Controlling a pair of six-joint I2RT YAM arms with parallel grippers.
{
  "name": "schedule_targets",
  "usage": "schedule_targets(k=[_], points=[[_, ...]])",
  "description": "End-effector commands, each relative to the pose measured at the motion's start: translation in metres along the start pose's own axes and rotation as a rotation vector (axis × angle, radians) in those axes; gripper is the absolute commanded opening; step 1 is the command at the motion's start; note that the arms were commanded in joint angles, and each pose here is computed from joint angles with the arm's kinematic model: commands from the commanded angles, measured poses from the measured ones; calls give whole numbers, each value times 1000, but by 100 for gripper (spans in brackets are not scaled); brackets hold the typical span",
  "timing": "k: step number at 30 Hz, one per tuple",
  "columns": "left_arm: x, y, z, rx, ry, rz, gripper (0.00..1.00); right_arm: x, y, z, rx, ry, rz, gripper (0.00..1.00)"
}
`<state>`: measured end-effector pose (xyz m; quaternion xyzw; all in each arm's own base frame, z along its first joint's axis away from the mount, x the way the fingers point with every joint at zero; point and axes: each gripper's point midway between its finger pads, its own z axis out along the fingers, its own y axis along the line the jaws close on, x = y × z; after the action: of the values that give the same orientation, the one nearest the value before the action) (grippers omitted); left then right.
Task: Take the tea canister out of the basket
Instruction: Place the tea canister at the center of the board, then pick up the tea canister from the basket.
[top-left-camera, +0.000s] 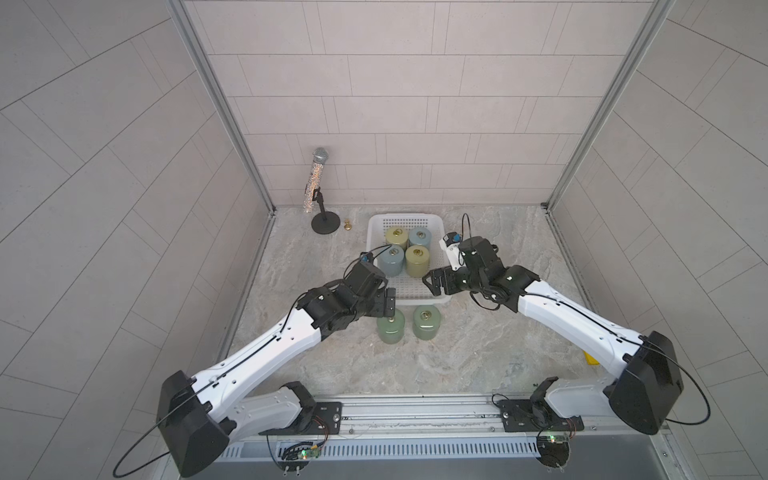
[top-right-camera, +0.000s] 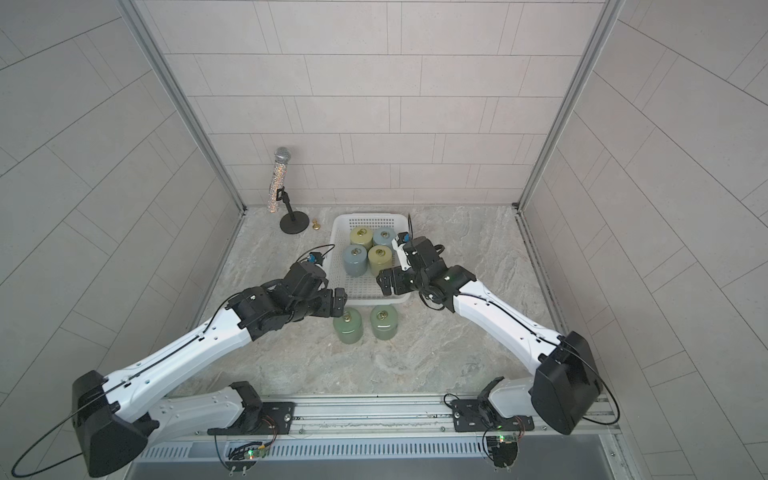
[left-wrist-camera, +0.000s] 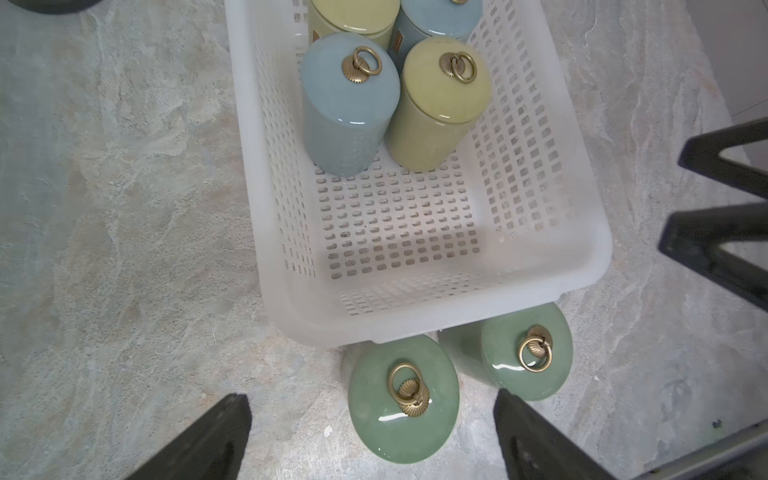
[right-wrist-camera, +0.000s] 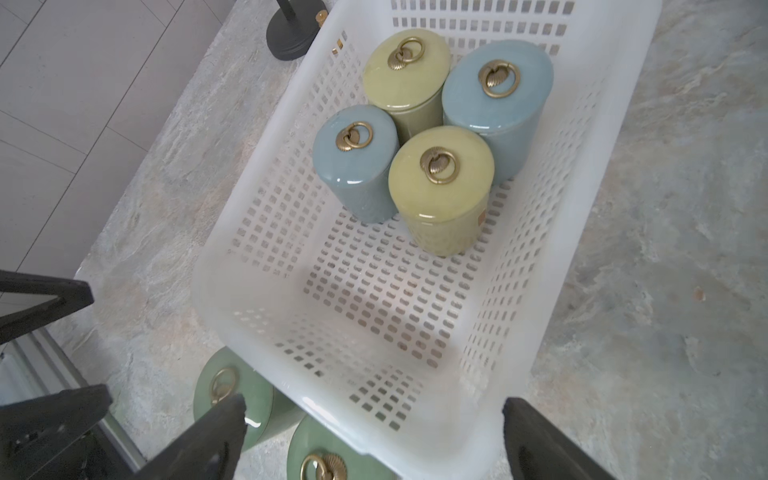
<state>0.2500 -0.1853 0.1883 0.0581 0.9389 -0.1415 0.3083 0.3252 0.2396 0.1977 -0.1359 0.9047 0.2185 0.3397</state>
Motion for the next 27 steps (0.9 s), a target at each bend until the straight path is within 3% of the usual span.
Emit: schedule_targets(k=[1,9,16,27], points=[[-13,-16,-15,161,-15,2,100,-12,-3,15,41,-11,-47,100],[-34,-6,-17,293,-53,-107,100,-21,-16,65,113,18,-68,100],[-53,-3,-28,281,-122,-78,100,-29,-28,98,189,36,-83,100],[-57,4,-33,253,-126,-85,100,-38,-50,137,287,42,-93,100]])
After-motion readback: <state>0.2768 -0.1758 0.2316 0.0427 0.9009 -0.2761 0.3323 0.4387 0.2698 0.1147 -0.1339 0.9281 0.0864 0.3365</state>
